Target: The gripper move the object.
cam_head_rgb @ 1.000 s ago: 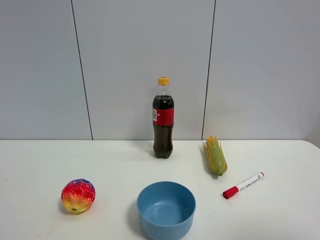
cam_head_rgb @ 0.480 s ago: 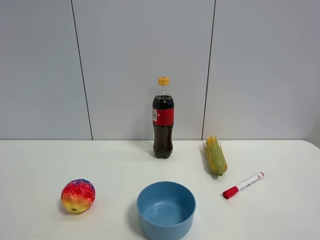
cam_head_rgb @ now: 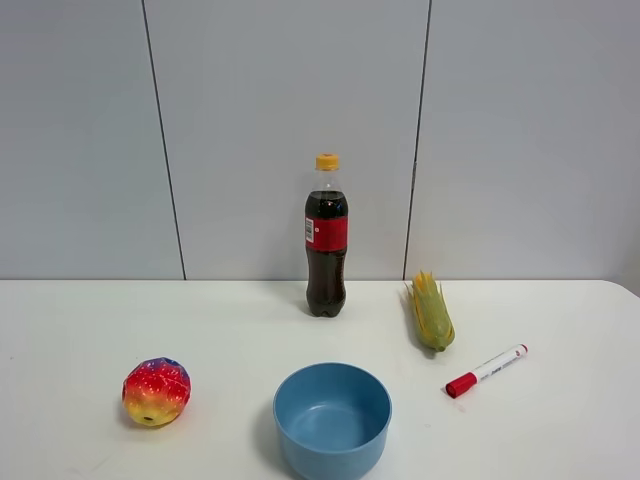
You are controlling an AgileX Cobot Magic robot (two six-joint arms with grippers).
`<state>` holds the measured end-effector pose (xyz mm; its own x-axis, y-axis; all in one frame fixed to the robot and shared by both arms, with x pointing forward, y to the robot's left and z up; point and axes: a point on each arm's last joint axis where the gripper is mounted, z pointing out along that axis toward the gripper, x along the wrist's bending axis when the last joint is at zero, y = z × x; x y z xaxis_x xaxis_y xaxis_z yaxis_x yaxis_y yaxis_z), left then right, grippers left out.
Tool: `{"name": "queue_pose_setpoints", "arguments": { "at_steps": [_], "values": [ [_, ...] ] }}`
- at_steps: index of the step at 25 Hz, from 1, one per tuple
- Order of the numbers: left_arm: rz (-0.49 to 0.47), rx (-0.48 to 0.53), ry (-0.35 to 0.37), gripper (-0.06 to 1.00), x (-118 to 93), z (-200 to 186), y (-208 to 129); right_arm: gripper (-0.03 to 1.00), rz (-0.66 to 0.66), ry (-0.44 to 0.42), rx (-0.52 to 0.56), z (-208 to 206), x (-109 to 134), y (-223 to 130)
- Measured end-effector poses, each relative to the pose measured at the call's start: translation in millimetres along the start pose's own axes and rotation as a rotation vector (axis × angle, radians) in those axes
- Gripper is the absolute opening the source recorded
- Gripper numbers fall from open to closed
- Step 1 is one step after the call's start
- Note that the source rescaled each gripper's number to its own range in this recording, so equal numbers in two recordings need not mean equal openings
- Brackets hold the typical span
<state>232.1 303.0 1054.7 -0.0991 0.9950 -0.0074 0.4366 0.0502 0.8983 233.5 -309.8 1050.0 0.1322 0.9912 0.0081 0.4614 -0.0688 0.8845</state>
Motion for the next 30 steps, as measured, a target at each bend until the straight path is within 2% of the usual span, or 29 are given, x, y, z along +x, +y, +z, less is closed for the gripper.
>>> {"name": "queue_pose_setpoints", "arguments": {
  "at_steps": [8,30],
  "values": [
    [0.000,0.000,0.000,1.00,0.0,0.0,0.0,0.64,0.013,-0.036,-0.001,-0.3,-0.4,-0.1],
    [0.000,0.000,0.000,1.00,0.0,0.0,0.0,0.64,0.012,-0.037,-0.001,-0.3,-0.5,-0.1]
  ]
}}
